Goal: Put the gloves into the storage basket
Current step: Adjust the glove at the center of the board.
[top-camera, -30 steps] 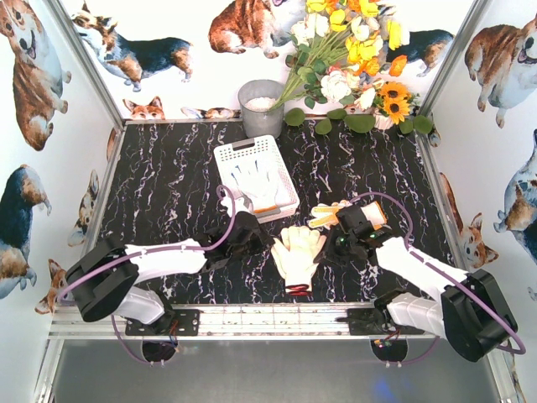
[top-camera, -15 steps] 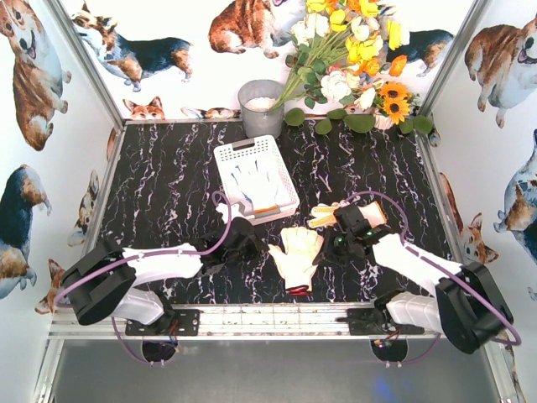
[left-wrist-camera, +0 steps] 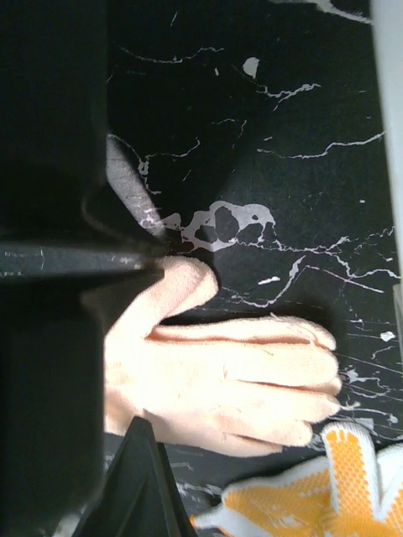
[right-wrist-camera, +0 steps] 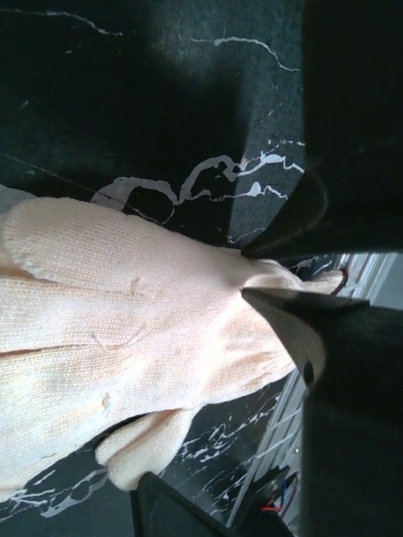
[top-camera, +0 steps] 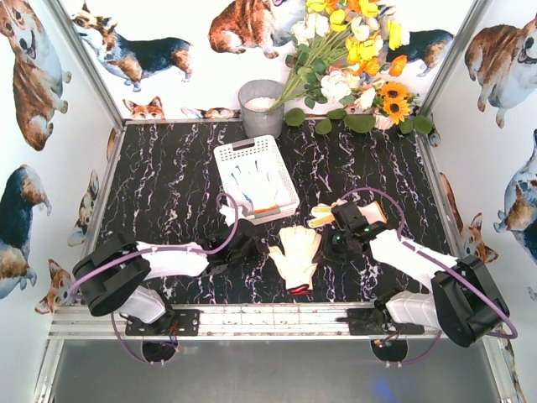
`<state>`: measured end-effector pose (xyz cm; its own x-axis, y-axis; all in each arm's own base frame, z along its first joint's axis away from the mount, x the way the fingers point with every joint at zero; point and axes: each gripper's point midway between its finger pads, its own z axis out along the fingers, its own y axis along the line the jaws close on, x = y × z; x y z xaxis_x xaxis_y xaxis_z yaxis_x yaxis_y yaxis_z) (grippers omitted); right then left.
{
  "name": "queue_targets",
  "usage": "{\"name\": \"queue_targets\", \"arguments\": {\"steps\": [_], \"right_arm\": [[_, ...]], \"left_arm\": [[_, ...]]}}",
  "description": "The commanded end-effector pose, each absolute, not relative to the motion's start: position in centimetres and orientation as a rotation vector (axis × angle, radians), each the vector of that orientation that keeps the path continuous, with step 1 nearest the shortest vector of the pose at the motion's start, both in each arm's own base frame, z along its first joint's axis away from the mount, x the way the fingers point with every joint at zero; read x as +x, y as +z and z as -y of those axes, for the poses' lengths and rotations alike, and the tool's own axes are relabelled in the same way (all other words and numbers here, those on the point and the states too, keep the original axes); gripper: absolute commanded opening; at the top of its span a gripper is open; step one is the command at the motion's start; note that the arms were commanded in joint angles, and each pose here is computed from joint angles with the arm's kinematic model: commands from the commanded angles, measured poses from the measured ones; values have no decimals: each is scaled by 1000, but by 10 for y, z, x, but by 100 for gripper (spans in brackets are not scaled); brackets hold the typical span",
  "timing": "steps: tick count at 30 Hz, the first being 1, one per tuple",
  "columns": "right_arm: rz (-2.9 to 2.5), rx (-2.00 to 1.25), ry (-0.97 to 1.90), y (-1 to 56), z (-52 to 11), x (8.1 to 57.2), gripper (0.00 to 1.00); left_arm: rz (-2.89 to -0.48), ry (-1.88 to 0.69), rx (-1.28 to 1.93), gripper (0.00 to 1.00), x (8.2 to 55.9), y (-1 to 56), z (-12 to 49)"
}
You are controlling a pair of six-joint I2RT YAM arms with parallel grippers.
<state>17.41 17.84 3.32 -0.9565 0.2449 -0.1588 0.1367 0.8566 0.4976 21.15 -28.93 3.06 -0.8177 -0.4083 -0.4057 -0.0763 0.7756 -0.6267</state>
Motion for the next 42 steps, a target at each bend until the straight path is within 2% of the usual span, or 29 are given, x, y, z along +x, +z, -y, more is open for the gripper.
{"name": "queue_targets", "arguments": {"steps": [1,4,7,12,18,31,42], "right_arm": [[-2729,244,760,57,-182,188,29],[-2711,241,751,69,-177,183,42],[-2713,229,758,77,-174,175,51],[-2764,210,877,80,-182,151,56],[-2802,201,997,74,-198,127,62],[-2836,208,997,52,-210,121,62],[-2910,226,914,29,-201,113,38]], "left_arm": [[-2390,-837,-327,13,222,38,296],[-2379,-814,-308,35,225,43,294],[-2370,-798,-271,47,227,52,294],[-2362,-821,-171,54,225,70,307],[-2356,-858,-132,56,226,78,325],[-2380,-952,-114,57,214,75,341],[-2382,-943,-225,61,226,61,349]]}}
